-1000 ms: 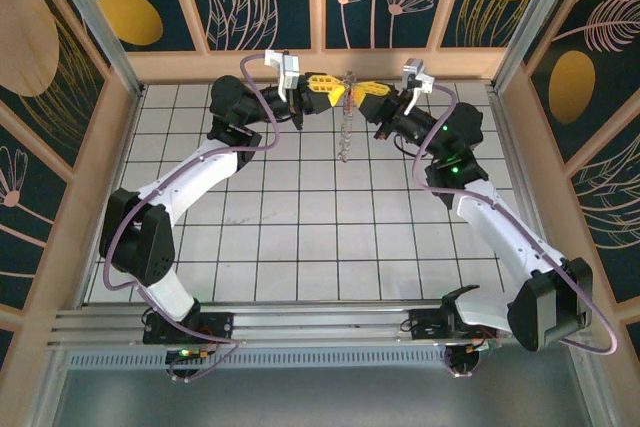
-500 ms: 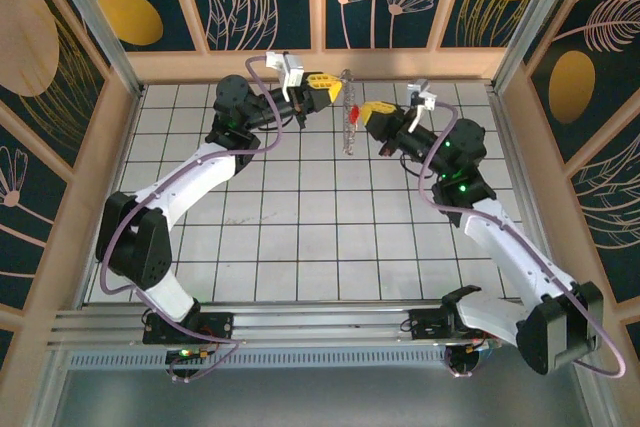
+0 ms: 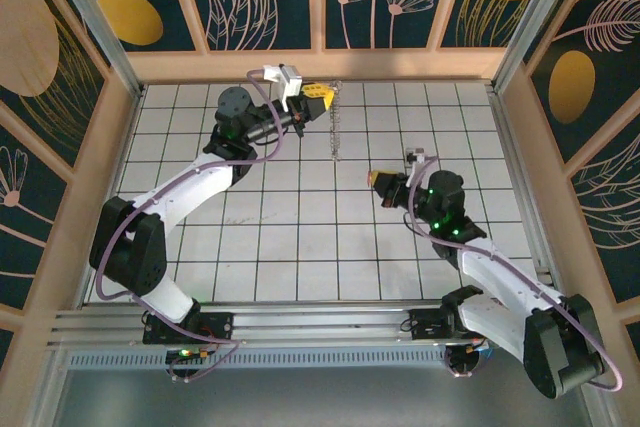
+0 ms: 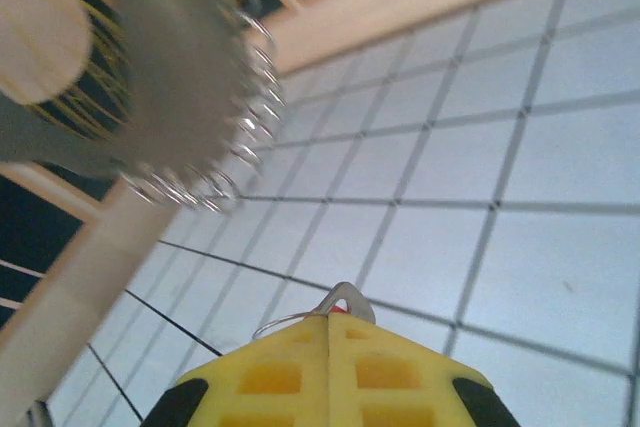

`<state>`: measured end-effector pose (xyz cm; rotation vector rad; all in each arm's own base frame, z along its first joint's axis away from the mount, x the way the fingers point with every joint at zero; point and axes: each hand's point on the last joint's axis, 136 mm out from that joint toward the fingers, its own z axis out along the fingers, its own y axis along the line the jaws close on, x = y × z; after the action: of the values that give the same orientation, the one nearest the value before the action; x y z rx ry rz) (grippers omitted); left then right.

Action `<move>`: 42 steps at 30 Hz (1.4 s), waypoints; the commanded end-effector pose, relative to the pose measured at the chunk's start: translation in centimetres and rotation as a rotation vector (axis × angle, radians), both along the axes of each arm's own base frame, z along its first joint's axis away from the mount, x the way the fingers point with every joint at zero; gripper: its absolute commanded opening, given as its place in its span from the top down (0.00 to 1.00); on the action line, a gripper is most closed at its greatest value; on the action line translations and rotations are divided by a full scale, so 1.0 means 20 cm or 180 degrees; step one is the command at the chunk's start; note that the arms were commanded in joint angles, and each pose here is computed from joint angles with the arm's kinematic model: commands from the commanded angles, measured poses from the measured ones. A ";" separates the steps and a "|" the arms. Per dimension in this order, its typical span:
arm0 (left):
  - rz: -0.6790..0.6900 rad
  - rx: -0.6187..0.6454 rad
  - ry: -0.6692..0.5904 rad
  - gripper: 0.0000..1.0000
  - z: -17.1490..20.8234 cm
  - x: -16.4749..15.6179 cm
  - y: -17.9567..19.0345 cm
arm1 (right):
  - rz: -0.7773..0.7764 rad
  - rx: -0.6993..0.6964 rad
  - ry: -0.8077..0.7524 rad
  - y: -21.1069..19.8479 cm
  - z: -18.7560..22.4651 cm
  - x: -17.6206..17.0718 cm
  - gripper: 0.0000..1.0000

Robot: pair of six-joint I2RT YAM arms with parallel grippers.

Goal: Put the keys on the keyring

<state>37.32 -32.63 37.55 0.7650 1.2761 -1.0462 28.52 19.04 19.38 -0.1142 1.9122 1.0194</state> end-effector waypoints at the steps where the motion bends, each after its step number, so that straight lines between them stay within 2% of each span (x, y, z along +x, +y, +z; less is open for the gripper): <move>1: 0.0031 -0.0121 -0.0208 1.00 0.12 -0.06 0.03 | -0.0258 0.0026 0.0236 -0.05 -0.13 0.02 1.00; 6: 0.0006 -0.0110 -0.0129 1.00 0.08 -0.05 0.02 | -0.0487 -0.0088 0.0674 -0.10 -0.37 0.01 1.00; 11: -0.0004 -0.0121 -0.0098 1.00 0.06 -0.04 0.02 | -0.0643 -0.0236 0.0964 -0.14 -0.52 0.02 1.00; 20: -0.0076 -0.0103 -0.0018 1.00 0.00 -0.05 0.00 | -0.0722 -0.0464 0.1385 -0.15 -0.70 0.04 1.00; 26: -0.0094 -0.0067 -0.0012 1.00 -0.01 -0.06 0.00 | -0.0686 -0.0509 0.1512 -0.13 -0.74 0.06 0.98; 30: -0.0113 -0.0017 -0.0008 1.00 -0.02 -0.06 0.00 | -0.0678 -0.0474 0.1420 -0.11 -0.64 0.11 0.68; 33: -0.0151 0.0008 0.0004 1.00 -0.02 -0.07 -0.01 | -0.0667 -0.0385 0.1263 -0.11 -0.50 0.17 0.53; 37: -0.0271 0.0023 0.0050 1.00 -0.02 -0.07 -0.03 | -0.0646 -0.0210 0.0915 -0.13 -0.21 0.30 0.47; 42: -0.0503 0.0039 0.0044 1.00 -0.02 -0.10 -0.06 | -0.0388 0.0105 0.0260 -0.11 0.25 0.41 0.46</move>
<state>36.32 -33.35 35.12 0.8237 1.3297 -1.1315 36.50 15.99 19.20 0.1942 2.0649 0.9054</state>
